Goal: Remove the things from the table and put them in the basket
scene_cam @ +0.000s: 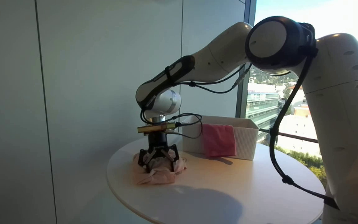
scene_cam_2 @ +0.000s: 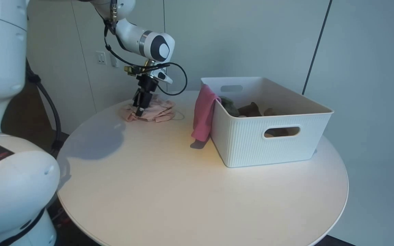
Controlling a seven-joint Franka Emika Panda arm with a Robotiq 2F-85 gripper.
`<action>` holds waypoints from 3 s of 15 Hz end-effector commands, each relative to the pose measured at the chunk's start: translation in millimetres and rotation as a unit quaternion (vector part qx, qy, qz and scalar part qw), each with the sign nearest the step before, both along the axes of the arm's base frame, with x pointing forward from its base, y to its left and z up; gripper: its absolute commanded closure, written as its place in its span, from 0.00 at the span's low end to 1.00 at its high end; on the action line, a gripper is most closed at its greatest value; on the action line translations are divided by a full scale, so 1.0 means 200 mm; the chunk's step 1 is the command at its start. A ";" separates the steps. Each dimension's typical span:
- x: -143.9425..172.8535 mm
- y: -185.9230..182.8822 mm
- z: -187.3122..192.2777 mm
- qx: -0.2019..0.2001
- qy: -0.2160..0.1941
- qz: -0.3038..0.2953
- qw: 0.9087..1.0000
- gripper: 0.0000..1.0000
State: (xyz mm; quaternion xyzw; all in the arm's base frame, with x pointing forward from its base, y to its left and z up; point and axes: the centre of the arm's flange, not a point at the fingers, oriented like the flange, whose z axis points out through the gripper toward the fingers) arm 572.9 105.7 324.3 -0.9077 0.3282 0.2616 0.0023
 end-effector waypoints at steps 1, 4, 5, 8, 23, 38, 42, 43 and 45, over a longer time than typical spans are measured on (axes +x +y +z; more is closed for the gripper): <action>0.09 0.01 0.00 -0.010 -0.013 -0.008 1.000 0.29; 0.09 0.00 0.08 -0.011 -0.034 -0.011 0.999 0.56; 0.09 0.00 0.10 -0.009 -0.039 -0.011 0.999 0.63; 0.07 0.00 0.28 -0.014 -0.076 -0.006 0.997 0.84; -0.71 -0.36 1.76 -0.326 -0.282 -0.047 0.901 0.92; -0.14 -1.05 1.29 -0.389 -0.318 -0.138 0.853 0.61; -0.09 -1.01 1.22 -0.367 -0.318 -0.130 0.864 0.39; -0.16 -0.92 1.28 -0.336 -0.328 -0.119 0.875 0.32; -0.24 -0.78 1.38 -0.301 -0.333 -0.103 0.888 0.17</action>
